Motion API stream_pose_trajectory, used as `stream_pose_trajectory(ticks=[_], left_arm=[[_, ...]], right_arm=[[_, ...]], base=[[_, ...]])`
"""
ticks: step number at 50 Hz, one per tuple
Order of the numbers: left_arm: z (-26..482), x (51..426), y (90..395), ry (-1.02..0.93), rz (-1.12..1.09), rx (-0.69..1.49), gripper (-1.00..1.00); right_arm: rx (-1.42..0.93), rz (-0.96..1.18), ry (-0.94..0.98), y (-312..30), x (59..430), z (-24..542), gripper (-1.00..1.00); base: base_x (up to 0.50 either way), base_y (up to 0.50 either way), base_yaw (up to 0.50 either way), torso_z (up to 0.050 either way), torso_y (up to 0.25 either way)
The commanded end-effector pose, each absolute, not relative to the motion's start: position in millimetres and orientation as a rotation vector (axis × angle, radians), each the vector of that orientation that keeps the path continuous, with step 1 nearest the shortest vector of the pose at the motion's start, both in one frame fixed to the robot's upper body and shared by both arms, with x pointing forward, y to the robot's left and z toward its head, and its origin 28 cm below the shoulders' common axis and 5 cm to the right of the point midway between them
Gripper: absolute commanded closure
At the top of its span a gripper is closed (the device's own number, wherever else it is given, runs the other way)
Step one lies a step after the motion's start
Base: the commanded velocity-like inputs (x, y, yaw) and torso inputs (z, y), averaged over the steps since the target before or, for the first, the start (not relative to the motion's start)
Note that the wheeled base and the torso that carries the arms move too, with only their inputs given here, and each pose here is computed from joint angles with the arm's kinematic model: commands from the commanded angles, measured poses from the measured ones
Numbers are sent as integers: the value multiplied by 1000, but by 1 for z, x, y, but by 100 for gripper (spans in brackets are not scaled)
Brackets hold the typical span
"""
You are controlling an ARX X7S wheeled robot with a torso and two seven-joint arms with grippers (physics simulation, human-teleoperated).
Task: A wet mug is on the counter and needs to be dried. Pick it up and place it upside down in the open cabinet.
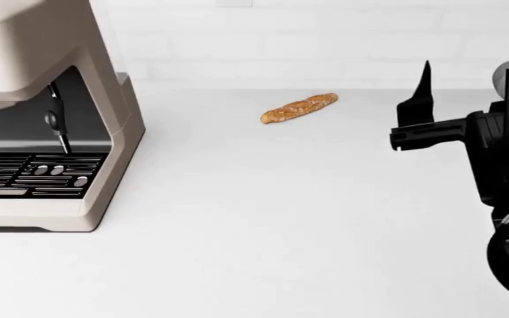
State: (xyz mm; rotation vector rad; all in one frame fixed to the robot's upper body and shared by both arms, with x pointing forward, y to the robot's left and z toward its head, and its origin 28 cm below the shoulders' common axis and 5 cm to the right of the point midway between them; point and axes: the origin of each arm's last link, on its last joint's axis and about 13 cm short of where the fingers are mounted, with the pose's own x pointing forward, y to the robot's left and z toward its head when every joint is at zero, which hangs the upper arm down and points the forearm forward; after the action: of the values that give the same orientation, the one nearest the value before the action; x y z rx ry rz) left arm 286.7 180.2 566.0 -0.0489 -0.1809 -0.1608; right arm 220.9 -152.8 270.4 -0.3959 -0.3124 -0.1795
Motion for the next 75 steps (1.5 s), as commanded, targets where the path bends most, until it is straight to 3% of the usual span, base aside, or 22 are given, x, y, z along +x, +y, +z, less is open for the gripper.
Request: stream_pose_trajectory(ticks=[1,38,75], left_arm=[[568,285,174,-198,-171,-49,100],[575,274,175,-240,-183,-29,100],[564,299,185,-223,-78,-74,100]], right_arm=[[-388,-182,-312,-155,221,270,-100],[-379,-187,-308,-157,220,268,-100],[-354,-186,-295,-163,226,262,-100]], base=[[0,0,0,10,0],[0,0,0,1,-82],[4,0,0,0,-6]])
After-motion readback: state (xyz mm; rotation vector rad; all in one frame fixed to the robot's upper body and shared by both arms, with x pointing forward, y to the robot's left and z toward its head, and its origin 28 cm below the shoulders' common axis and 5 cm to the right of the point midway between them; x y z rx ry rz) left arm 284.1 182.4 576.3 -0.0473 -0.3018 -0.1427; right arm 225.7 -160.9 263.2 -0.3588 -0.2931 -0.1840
